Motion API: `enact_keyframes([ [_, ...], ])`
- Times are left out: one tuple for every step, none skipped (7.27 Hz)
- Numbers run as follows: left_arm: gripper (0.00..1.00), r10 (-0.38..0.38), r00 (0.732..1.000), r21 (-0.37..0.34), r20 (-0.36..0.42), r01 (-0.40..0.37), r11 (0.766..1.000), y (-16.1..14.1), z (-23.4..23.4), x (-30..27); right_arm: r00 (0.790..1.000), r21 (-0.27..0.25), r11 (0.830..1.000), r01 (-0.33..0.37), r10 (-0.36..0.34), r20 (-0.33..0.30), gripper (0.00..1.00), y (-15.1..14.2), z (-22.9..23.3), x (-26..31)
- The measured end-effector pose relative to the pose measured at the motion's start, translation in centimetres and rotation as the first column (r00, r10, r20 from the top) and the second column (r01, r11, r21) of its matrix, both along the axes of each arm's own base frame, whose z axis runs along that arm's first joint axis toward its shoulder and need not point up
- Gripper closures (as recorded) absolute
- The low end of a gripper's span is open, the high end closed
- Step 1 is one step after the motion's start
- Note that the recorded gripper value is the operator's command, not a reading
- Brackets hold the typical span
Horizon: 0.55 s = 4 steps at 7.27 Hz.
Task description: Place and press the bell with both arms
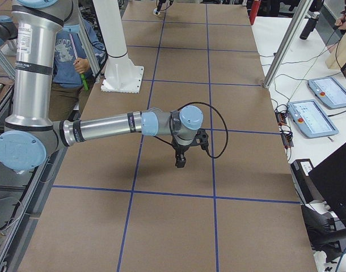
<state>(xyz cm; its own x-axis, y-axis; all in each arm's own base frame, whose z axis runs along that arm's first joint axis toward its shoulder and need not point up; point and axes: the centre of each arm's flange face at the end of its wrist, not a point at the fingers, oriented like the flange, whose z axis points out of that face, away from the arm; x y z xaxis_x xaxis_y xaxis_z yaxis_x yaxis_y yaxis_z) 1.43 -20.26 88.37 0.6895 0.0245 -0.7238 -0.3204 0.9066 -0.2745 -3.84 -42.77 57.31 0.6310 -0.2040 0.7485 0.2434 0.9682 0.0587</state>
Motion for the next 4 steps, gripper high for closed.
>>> enact_keyframes([
  [0.09,0.001,1.0,-0.002,0.0,-0.001,1.0,0.06,0.06,0.01,1.0,0.002,1.0,0.003,-0.003,0.0,0.0,-0.05,-0.06,-0.14],
  [0.15,0.002,1.0,-0.003,0.0,-0.002,1.0,0.07,0.08,0.03,1.0,0.002,1.0,0.005,-0.005,-0.001,0.0,-0.07,-0.08,-0.22],
  [0.3,0.003,1.0,-0.003,0.0,-0.003,1.0,0.09,0.1,0.04,1.0,0.004,1.0,0.006,-0.006,-0.001,0.0,-0.1,-0.13,-0.27],
  [0.58,0.003,1.0,-0.003,0.0,-0.003,1.0,0.09,0.09,0.06,1.0,0.005,1.0,0.007,-0.007,-0.001,0.0,-0.12,-0.17,-0.31],
])
